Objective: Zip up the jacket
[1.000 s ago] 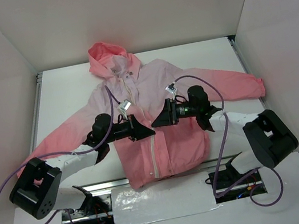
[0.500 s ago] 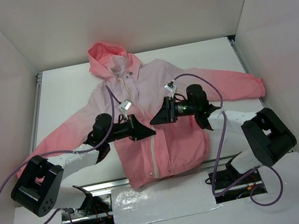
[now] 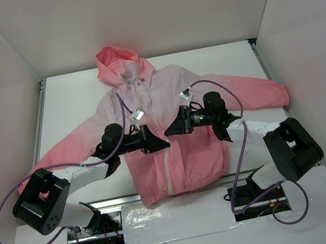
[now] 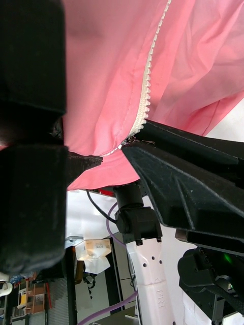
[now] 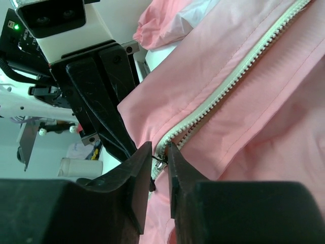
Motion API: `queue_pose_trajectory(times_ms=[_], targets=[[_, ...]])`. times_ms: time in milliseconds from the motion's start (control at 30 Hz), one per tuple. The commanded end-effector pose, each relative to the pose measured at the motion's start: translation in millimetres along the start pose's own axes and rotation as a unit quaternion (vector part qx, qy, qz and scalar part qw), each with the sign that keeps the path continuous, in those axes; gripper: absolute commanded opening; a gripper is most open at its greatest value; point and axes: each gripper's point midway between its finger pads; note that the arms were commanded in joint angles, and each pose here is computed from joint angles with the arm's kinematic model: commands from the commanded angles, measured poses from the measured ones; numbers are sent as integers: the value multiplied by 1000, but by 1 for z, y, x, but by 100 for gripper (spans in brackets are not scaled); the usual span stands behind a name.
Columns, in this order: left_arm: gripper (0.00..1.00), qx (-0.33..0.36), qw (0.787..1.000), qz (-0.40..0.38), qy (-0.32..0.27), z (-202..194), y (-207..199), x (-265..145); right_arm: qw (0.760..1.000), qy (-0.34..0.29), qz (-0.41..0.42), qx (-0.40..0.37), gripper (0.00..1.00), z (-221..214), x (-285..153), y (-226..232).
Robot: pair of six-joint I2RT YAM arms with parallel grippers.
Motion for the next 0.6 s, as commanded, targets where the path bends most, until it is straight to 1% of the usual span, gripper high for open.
queue_pose_trajectory(times_ms=[0,67,100,133,200,433,533,567], targets=[[0,42,998,-33,-26,21,-15,4,999,0,18,-31,25,0,0,15],[0,43,998,-34,-28,23,-15,3,1000,0,15,-28,23,0,-1,12],[0,43,998,-34,-28,23,-15,4,999,0,15,-28,17,0,-1,13],[0,43,998,-33,-28,23,-15,3,999,-3,14,-29,14,1,-1,13],[0,43,998,-32,-28,24,-15,3,1000,-5,12,-28,1,1,-1,13],[0,35,999,-28,-21,22,-14,3,999,-27,2,-21,0,7,-3,15],[0,25,999,-19,-13,17,-9,2,998,-57,-8,-10,0,13,-5,17],[0,21,1000,-16,-12,16,-8,2,997,-76,-14,-11,0,18,-5,17]])
Point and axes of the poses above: each gripper's point midway between its finger pads, its own x axis out along the fingers, its own y axis along the line the jaws close on, z = x × y, and after that the axes turned 10 degrees about x, right-handed
